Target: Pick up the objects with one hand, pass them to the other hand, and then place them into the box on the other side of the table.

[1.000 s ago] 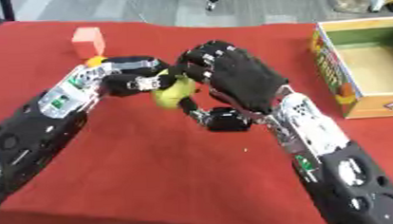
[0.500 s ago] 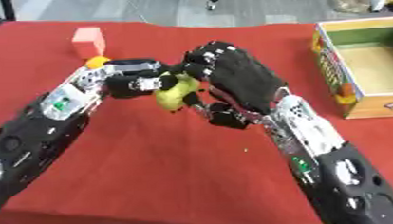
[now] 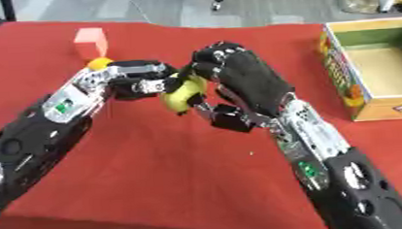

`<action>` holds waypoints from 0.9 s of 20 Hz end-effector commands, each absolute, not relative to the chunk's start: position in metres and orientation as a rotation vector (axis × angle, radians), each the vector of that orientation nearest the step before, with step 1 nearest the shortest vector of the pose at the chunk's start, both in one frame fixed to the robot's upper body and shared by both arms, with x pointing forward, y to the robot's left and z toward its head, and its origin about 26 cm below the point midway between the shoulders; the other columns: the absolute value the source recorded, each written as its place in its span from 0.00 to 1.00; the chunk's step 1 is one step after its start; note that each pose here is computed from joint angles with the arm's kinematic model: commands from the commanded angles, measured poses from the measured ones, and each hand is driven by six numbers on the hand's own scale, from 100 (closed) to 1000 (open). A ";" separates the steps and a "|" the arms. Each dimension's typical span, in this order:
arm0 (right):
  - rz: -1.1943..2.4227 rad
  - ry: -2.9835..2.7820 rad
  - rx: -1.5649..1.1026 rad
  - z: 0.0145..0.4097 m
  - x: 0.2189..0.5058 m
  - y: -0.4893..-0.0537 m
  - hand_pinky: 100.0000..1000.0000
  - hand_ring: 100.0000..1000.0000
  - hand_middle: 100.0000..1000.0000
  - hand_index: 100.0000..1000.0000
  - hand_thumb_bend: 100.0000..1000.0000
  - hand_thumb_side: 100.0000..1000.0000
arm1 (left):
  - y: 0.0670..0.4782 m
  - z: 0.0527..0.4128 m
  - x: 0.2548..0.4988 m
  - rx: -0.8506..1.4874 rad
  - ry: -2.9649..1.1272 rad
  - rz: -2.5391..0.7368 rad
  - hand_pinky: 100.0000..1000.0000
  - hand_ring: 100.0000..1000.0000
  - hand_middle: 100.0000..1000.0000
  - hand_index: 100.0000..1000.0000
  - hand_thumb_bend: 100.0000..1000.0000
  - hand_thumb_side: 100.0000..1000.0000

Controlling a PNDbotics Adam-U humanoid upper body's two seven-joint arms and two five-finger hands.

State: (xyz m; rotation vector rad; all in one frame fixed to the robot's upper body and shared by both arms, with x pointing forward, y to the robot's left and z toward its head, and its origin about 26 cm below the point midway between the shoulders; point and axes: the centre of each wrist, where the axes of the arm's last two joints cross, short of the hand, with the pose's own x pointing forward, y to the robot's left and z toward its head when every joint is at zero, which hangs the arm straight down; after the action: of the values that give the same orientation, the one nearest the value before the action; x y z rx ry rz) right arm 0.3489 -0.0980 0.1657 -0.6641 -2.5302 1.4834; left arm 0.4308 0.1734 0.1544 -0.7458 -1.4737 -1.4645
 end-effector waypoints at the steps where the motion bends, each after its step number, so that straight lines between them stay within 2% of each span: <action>1: 1.429 -2.560 -0.673 0.173 0.351 -0.099 0.62 0.55 0.33 0.52 0.00 0.00 | 0.184 0.168 0.435 -0.694 -1.518 -1.503 0.70 0.54 0.48 0.68 0.39 0.64; 4: 1.410 -2.566 -0.677 0.174 0.351 -0.100 0.62 0.55 0.33 0.51 0.00 0.00 | 0.198 0.171 0.439 -0.647 -1.560 -1.507 0.72 0.57 0.52 0.72 0.51 0.63; 11: 1.327 -2.594 -0.716 0.182 0.350 -0.107 0.62 0.54 0.32 0.50 0.00 0.00 | 0.236 0.182 0.444 -0.524 -1.650 -1.506 0.74 0.62 0.57 0.76 0.63 0.67; 18: 1.217 -2.544 -0.868 0.212 0.365 -0.145 0.62 0.55 0.32 0.50 0.00 0.00 | 0.307 0.209 0.435 -0.377 -1.766 -1.389 0.73 0.61 0.56 0.76 0.60 0.70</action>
State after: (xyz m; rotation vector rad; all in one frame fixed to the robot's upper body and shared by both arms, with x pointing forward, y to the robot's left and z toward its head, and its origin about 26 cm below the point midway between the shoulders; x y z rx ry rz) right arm 0.3635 -0.1328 0.1949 -0.8108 -2.5291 1.2493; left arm 0.4377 0.2885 0.1841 -0.4343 -1.7043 -1.3592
